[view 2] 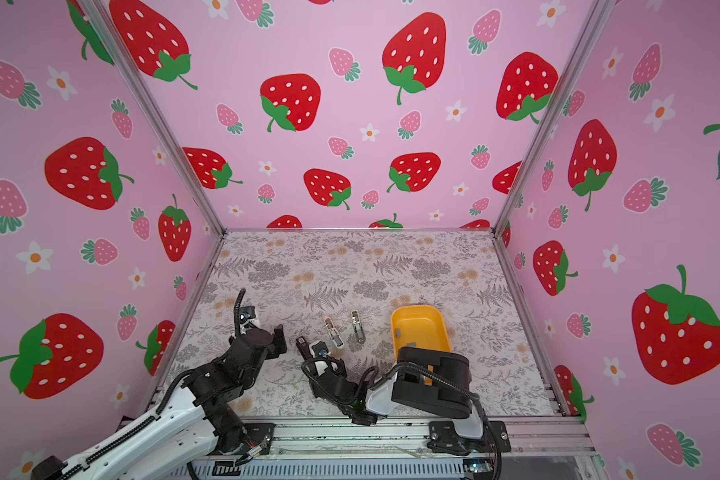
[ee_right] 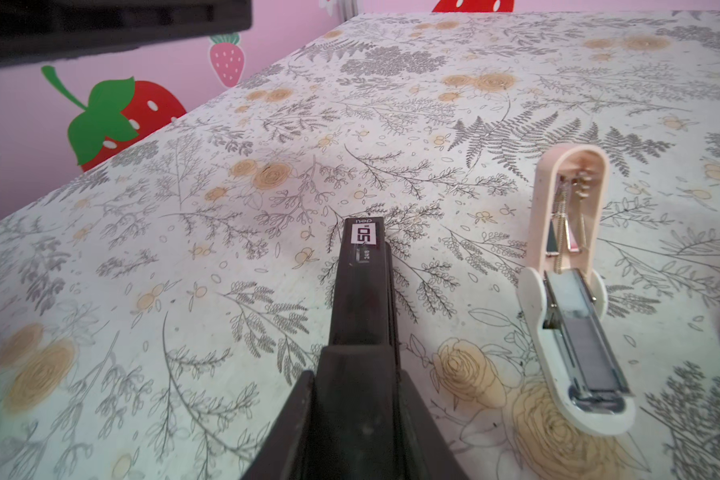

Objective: Load the staples into the stapler

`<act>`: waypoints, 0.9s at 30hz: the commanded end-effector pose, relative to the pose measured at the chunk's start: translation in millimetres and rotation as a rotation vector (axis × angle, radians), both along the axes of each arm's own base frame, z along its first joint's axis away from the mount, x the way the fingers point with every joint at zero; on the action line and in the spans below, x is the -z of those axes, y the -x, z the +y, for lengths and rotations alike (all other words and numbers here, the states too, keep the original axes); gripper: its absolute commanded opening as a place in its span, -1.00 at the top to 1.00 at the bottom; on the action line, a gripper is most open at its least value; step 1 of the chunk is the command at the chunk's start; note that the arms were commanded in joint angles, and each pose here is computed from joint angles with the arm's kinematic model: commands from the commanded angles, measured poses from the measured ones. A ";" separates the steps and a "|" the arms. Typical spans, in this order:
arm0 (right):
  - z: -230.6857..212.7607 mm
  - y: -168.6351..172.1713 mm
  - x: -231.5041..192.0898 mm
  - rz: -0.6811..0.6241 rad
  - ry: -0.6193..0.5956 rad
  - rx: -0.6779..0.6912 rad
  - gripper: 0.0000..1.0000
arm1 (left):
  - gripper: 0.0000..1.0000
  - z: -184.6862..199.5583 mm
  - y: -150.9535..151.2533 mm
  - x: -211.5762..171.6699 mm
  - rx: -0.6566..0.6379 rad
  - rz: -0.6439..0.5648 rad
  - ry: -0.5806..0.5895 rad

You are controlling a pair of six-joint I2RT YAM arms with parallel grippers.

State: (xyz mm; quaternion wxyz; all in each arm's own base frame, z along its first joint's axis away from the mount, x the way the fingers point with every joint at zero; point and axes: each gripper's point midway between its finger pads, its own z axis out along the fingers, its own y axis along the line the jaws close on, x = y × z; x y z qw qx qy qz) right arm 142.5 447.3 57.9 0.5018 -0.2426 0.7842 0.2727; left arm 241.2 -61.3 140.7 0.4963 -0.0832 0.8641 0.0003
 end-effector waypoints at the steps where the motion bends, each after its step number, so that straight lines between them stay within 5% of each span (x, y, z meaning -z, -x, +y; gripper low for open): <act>1: -12.6 -13.7 34.3 0.030 0.108 0.136 0.64 | -0.82 10.4 5.1 0.3 -0.046 -0.021 0.013; 20: 25.5 -91.2 54.6 0.032 0.207 0.335 0.68 | -0.88 27.9 14.6 -7.9 -0.108 -0.080 0.045; 27: 36.1 -96.9 38.6 0.024 0.182 0.304 0.46 | -0.89 29.9 17.1 -9.6 -0.108 -0.102 0.064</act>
